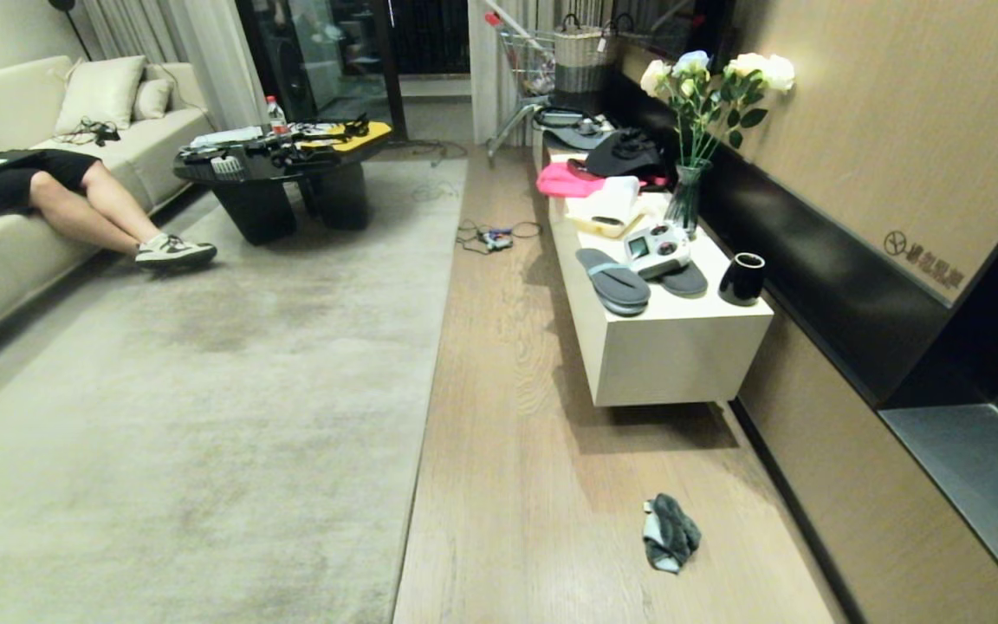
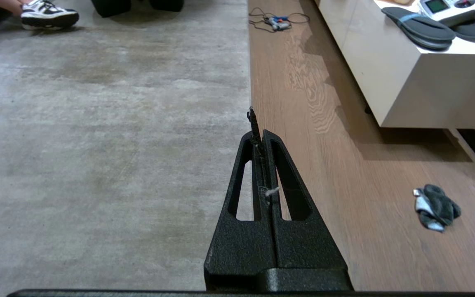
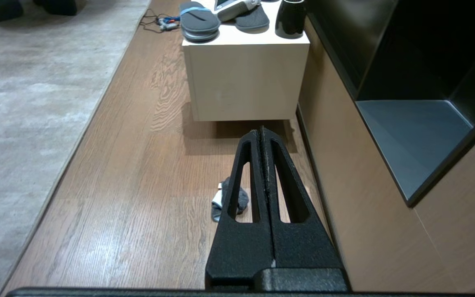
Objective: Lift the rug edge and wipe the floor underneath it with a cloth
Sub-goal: Pick up the rag
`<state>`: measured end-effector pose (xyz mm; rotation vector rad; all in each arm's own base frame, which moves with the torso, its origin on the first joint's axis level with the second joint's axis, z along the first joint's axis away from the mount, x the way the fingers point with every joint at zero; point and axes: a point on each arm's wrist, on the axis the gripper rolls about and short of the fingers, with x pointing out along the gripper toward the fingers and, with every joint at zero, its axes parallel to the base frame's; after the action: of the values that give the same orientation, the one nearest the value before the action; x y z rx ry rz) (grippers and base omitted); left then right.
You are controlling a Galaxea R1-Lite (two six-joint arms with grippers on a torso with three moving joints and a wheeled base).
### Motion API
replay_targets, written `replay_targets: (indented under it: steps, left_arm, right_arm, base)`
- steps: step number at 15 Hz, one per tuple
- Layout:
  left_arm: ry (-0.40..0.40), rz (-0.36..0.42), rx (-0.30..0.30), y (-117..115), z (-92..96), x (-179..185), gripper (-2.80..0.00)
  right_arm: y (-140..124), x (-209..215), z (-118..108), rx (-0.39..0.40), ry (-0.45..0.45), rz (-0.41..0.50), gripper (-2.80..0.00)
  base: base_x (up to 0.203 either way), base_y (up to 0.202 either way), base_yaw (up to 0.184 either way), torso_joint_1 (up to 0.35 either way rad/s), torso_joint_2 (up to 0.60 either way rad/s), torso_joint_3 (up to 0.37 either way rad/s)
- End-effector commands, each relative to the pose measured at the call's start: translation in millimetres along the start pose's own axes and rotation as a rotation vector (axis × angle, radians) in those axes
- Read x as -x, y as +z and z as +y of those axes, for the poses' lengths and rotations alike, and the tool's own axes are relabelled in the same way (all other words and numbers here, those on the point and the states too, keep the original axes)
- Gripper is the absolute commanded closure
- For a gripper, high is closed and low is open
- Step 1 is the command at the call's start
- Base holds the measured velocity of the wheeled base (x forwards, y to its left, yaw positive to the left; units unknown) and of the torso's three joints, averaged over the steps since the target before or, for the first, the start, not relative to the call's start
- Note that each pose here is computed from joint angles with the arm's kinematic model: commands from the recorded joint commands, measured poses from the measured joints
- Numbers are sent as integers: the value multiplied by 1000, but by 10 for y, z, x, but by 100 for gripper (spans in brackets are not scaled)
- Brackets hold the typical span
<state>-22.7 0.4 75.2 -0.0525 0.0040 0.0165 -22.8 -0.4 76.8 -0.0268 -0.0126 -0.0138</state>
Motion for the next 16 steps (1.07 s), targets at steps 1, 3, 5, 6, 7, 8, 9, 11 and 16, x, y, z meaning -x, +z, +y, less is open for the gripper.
replay_targets:
  steps: [1, 3, 5, 6, 7, 8, 9, 11, 16]
  left_arm:
    - [0, 0, 1, 0, 0, 0, 0]
    - [0, 0, 1, 0, 0, 0, 0]
    - [0, 0, 1, 0, 0, 0, 0]
    - [2, 0, 1, 0, 0, 0, 0]
    - [2, 0, 1, 0, 0, 0, 0]
    - [0, 0, 1, 0, 0, 0, 0]
    - [0, 0, 1, 0, 0, 0, 0]
    - [1, 0, 1, 0, 0, 0, 0]
    - [0, 0, 0, 0, 0, 0, 0]
  right_arm:
    - [2, 0, 0, -17, -1, -1, 0]
    - [3, -1, -1, -42, -3, -1, 0]
    - [3, -1, -1, -42, -3, -1, 0]
    - [3, -1, -1, -42, -3, -1, 0]
    - [3, -1, -1, -42, -3, -1, 0]
    - [3, 0, -1, -43, -3, -2, 0]
    - [3, -1, -1, -42, -3, -1, 0]
    - [3, -1, -1, -42, -3, -1, 0]
    - [3, 0, -1, -42, -3, -2, 0]
  base:
    - [0, 0, 0, 0, 0, 0]
    - [0, 0, 0, 0, 0, 0]
    - [0, 0, 0, 0, 0, 0]
    - [0, 0, 0, 0, 0, 0]
    - [0, 0, 0, 0, 0, 0]
    - [0, 0, 0, 0, 0, 0]
    - [0, 0, 0, 0, 0, 0]
    - [0, 0, 0, 0, 0, 0]
    - [0, 0, 0, 0, 0, 0]
